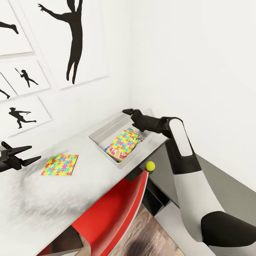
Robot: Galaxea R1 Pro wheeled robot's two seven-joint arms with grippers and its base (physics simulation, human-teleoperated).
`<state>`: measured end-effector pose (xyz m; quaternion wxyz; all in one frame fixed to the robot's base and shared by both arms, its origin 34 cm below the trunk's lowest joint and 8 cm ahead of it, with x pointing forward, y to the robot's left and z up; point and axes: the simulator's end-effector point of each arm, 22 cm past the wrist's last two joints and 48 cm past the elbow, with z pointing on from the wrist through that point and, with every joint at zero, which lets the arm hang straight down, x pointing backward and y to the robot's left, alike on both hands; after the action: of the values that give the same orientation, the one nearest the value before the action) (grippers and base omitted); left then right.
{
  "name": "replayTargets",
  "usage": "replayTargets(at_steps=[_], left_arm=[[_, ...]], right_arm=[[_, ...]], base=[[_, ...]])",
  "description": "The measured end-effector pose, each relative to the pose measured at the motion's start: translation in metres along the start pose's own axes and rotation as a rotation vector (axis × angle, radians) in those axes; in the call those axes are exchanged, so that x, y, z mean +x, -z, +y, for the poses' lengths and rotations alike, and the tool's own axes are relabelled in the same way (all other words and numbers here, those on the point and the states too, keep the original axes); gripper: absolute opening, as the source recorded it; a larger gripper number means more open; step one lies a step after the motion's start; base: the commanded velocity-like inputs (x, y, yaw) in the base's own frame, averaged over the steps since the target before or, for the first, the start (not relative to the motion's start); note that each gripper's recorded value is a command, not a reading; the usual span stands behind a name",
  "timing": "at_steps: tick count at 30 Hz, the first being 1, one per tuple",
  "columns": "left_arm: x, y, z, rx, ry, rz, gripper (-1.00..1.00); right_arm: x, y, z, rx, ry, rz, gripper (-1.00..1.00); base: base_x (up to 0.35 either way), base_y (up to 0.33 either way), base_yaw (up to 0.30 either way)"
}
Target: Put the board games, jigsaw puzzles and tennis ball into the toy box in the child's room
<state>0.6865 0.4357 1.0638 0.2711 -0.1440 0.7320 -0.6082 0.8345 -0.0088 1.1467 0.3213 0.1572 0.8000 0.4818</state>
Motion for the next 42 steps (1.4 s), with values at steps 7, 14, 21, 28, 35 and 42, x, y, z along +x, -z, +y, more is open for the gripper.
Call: replayTargets(at_steps=[7,14,21,28,35,42], left_arm=[[0.000,0.000,0.000,0.002,-0.001,-0.001,1.00],[0.000,0.000,-0.001,0.002,-0.001,0.000,1.00],[0.000,0.000,-0.001,0.004,-0.001,-0.001,1.00],[-0.001,0.000,-0.001,0.006,-0.001,-0.002,1.00],[-0.001,0.000,-0.002,0.007,-0.002,-0.004,1.00],[-0.002,0.001,-0.003,0.008,-0.002,-0.005,1.00]], right_arm=[[-0.013,0.012,0.007,-0.029,-0.006,-0.031,1.00],[-0.020,0.023,0.019,-0.057,0.012,-0.061,1.00],[-0.020,0.025,0.021,-0.061,0.020,-0.063,1.00],[-0.007,0.025,0.006,0.024,0.092,0.012,1.00],[-0.014,0.031,-0.007,0.147,0.165,0.041,1.00],[-0.032,0.034,0.011,0.148,0.202,0.016,1.00]], base=[[0.000,0.000,0.000],[0.000,0.000,0.000],[-0.002,0.000,0.000],[-0.118,0.000,0.000],[-0.075,-0.005,0.000],[-0.109,-0.038,0.000]])
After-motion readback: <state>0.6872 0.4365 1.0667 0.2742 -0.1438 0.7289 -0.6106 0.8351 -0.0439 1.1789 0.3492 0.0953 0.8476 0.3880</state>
